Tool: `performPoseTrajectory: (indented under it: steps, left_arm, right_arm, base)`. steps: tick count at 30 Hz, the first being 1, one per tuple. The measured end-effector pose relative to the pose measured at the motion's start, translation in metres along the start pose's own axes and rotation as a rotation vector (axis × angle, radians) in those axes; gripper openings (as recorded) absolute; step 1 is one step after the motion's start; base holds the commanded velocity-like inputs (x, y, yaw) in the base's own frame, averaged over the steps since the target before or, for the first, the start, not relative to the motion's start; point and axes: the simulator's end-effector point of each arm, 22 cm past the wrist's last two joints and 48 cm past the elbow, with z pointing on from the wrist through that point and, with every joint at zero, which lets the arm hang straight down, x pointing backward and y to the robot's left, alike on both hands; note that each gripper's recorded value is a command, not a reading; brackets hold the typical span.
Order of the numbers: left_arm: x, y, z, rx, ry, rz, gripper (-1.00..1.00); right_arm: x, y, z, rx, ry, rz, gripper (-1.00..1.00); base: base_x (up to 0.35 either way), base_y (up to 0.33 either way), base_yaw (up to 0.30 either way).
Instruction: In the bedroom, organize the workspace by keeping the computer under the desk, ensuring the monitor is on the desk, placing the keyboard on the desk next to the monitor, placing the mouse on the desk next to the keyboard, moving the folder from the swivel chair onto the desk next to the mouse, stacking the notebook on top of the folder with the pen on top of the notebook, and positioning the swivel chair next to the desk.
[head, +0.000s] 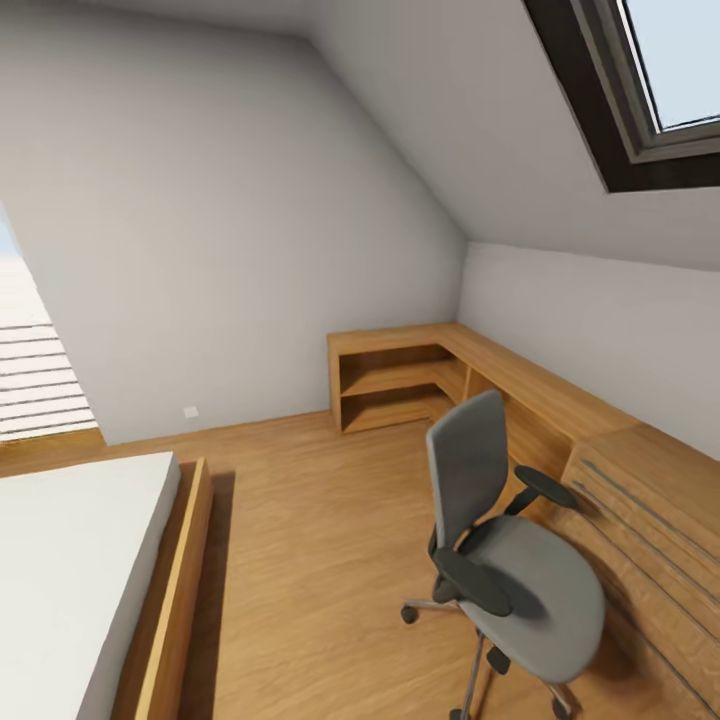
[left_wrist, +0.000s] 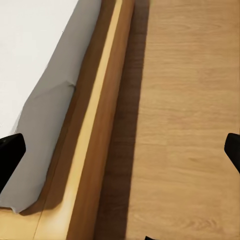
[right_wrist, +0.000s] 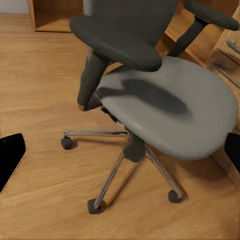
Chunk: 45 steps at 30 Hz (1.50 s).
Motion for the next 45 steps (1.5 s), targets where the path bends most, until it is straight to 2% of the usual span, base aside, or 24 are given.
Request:
performPoseTrajectory:
  steps: [34, 45]
  left_arm:
    - [-0.002, -0.0008, 0.0011, 0.001, -0.006, -0.003, 1.0]
    - [-0.0019, -0.0009, 0.0007, 0.0, -0.006, -0.005, 1.0]
  right_arm:
    - [-0.0025, -0.0002, 0.0012, -0.002, -0.007, 0.0, 1.0]
    - [-0.0023, -0.0006, 0.0009, -0.005, -0.007, -0.003, 1.0]
  base:
    - [0.017, 0.0, 0.275]
    - [0.209, 0.0, 0.087]
